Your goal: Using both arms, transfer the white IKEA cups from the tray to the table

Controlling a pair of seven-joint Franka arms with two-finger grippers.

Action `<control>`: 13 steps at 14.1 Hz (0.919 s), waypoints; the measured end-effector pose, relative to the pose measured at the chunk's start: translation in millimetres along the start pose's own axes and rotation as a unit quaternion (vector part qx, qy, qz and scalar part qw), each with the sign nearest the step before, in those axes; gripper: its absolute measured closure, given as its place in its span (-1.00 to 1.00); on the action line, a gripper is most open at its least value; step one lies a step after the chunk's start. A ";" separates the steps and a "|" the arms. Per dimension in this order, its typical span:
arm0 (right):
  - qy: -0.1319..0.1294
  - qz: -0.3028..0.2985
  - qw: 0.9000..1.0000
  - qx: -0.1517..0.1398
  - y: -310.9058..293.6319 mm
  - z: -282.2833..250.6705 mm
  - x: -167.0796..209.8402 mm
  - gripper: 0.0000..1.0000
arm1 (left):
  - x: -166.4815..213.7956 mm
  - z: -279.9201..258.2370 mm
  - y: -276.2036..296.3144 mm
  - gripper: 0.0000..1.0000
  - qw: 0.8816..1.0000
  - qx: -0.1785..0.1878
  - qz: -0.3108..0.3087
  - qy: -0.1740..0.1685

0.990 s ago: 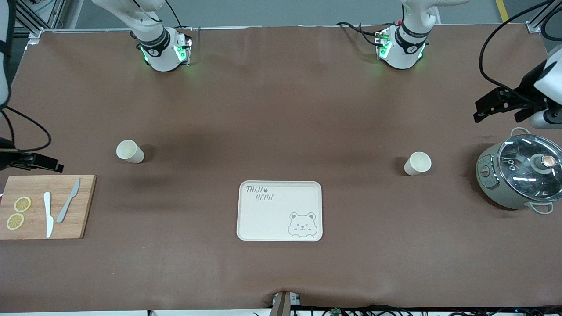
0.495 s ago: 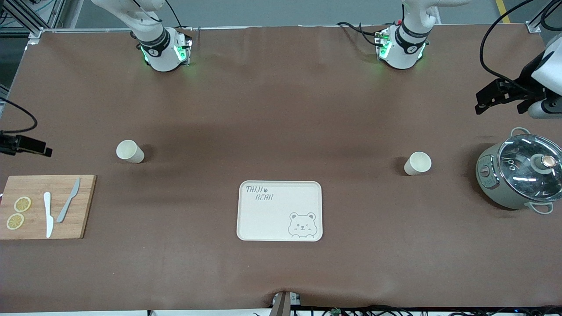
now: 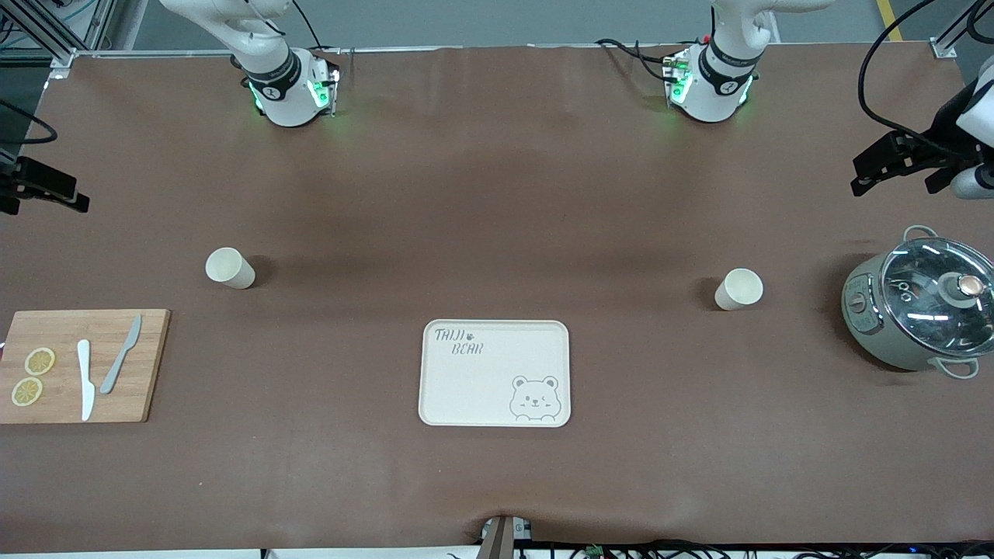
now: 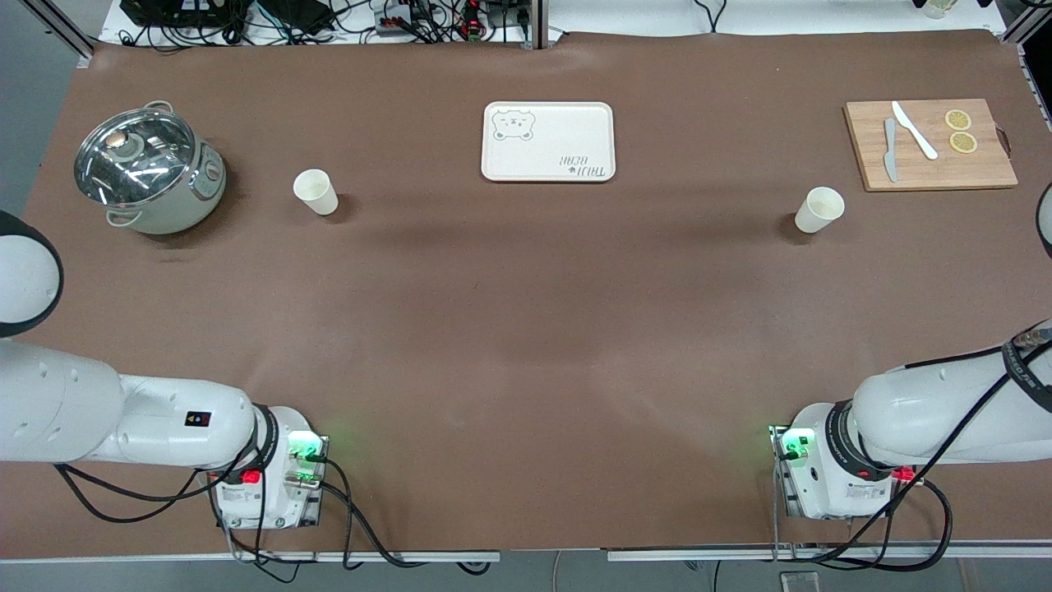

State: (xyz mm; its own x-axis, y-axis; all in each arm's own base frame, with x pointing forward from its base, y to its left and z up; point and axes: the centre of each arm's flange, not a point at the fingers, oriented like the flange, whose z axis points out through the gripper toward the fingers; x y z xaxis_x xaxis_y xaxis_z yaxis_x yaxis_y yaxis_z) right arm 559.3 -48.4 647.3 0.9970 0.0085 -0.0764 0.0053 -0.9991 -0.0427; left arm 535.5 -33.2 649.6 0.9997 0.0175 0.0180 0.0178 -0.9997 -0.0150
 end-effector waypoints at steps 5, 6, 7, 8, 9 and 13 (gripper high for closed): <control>0.010 -0.005 1.000 -0.002 -6.2 -0.1 -20.5 -1.00 | 1.0 7.8 1.4 -1.00 1.000 0.000 0.001 -0.003; 0.012 -0.006 1.000 -0.009 -6.5 -0.5 -20.1 -1.00 | 1.4 9.1 1.9 -1.00 1.000 0.000 0.001 -0.002; 0.012 -0.008 1.000 -0.018 -8.4 -0.1 -19.4 -1.00 | 1.7 10.0 2.5 -1.00 1.000 0.000 0.001 -0.002; 0.012 -0.011 1.000 -0.025 -10.6 0.8 -18.9 -1.00 | 2.0 10.7 3.0 -1.00 1.000 0.000 0.002 -0.001; 0.010 -0.011 0.999 -0.029 -10.9 1.9 -18.7 -1.00 | 2.3 11.1 3.1 -1.00 1.000 0.000 0.002 0.000; 0.004 -0.007 0.999 -0.048 -4.0 4.8 -19.2 -1.00 | 3.7 9.3 0.8 -1.00 1.000 0.000 0.000 0.005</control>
State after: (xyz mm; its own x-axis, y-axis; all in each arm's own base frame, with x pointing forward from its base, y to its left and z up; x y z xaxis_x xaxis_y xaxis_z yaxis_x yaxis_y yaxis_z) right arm 539.7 -44.4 644.1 0.9975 0.0217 -0.0676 0.0253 -0.9983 0.0524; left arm 539.4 -33.8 640.4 0.9994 0.0182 0.0286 0.0187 -0.9997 -0.0140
